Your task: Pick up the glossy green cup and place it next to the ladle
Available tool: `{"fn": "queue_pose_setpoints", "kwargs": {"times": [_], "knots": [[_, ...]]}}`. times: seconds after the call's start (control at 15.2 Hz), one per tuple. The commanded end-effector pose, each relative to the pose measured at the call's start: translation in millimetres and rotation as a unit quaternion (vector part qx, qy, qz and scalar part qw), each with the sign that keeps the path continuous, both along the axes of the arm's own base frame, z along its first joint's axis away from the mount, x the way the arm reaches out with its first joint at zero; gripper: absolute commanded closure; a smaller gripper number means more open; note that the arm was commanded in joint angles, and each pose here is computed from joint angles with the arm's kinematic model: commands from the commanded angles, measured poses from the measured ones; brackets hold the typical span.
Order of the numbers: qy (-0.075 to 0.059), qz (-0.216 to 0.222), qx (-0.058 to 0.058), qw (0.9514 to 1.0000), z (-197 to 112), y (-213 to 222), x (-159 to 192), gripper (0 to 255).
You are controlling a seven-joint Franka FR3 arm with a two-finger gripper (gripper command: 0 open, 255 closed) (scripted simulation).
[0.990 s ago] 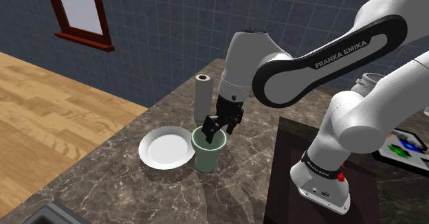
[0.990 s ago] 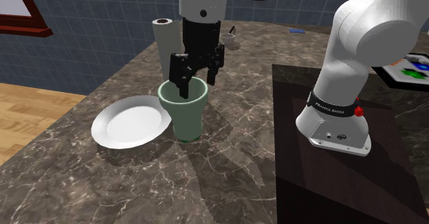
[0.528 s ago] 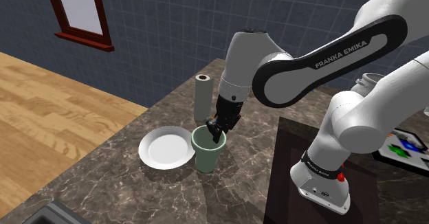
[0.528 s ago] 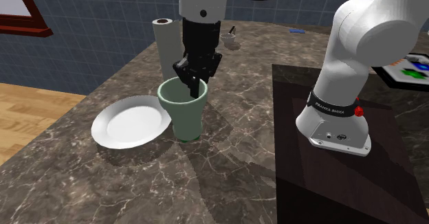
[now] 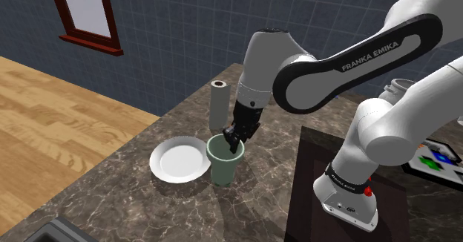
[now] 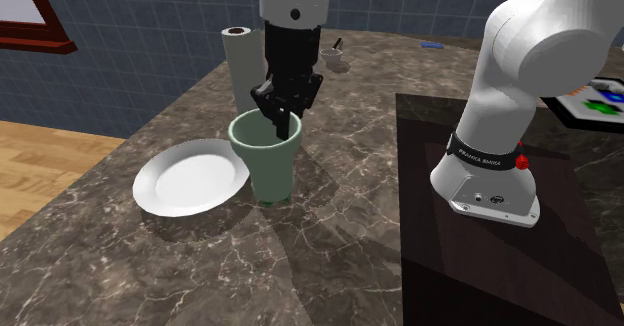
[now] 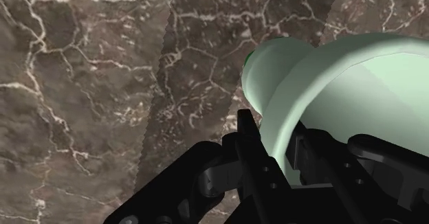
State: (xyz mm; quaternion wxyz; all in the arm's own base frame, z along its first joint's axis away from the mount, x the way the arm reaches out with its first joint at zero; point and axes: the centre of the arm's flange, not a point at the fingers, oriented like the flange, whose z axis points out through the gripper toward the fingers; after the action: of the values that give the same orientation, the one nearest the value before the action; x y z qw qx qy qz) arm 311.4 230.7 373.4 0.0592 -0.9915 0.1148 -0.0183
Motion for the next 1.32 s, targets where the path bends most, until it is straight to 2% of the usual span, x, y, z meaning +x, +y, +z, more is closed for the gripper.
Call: {"fn": "queue_pose_setpoints", "kwargs": {"times": [0.0,1.25], "knots": [[0.000,0.000,0.000,1.0000,9.9,-0.1,-0.4,255],[0.000,0.000,0.000,1.0000,110.2,-0.1,-0.4,255]]}}
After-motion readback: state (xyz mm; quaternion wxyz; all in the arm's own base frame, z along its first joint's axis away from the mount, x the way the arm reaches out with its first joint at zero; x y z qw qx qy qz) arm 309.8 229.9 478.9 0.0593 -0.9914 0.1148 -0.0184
